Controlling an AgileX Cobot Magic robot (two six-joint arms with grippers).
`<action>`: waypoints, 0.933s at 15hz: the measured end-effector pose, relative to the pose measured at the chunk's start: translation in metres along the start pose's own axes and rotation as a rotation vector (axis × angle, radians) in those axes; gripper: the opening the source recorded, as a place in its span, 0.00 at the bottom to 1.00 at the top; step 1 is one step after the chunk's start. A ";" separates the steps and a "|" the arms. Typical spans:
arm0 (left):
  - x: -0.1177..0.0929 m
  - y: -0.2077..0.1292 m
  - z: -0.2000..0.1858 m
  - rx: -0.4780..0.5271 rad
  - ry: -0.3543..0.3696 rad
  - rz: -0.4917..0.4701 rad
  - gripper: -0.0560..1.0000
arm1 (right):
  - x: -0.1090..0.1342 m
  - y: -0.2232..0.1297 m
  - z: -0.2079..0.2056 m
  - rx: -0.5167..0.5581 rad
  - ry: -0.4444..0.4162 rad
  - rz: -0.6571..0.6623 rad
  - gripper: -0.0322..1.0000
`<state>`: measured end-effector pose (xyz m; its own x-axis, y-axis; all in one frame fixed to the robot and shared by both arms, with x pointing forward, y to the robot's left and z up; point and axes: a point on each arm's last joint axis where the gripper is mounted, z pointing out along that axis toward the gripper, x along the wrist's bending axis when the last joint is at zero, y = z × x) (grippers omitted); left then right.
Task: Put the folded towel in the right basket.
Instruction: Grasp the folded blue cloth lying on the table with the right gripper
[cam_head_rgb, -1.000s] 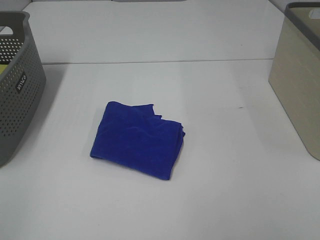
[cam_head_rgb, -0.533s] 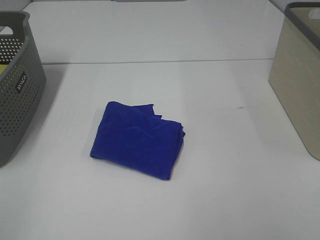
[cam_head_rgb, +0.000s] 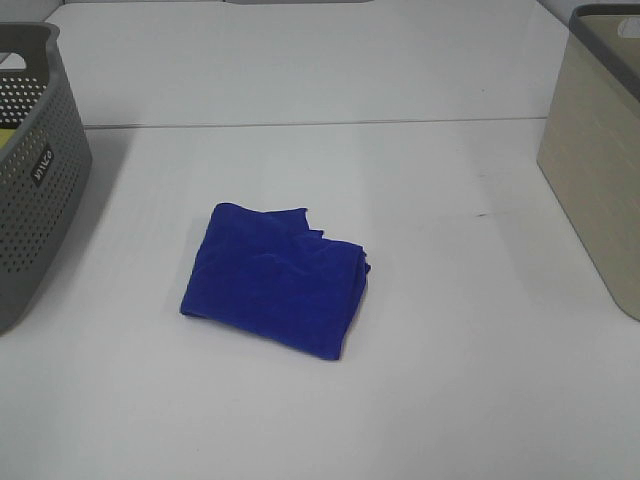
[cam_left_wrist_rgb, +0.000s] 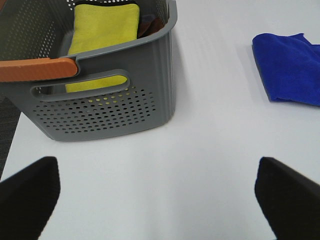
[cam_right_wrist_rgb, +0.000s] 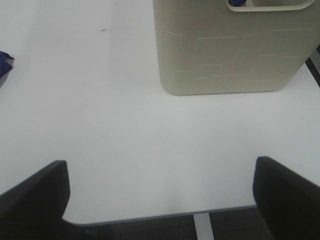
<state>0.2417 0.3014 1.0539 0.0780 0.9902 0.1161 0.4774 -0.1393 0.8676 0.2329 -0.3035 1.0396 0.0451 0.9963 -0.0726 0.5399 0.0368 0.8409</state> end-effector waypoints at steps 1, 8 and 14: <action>0.000 0.000 0.000 0.000 0.000 0.000 0.99 | 0.000 0.000 0.000 0.000 0.004 0.002 0.96; 0.000 0.000 0.000 0.000 0.000 0.000 0.99 | 0.000 0.004 -0.005 -0.027 0.002 0.003 0.96; 0.000 0.000 0.000 0.000 0.000 0.000 0.99 | -0.008 0.135 -0.029 -0.212 -0.005 -0.031 0.95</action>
<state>0.2417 0.3014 1.0539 0.0780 0.9902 0.1161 0.4774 -0.1393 0.8676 0.2815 -0.3038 1.1691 0.0352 0.9941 -0.1024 0.3523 0.0836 0.9322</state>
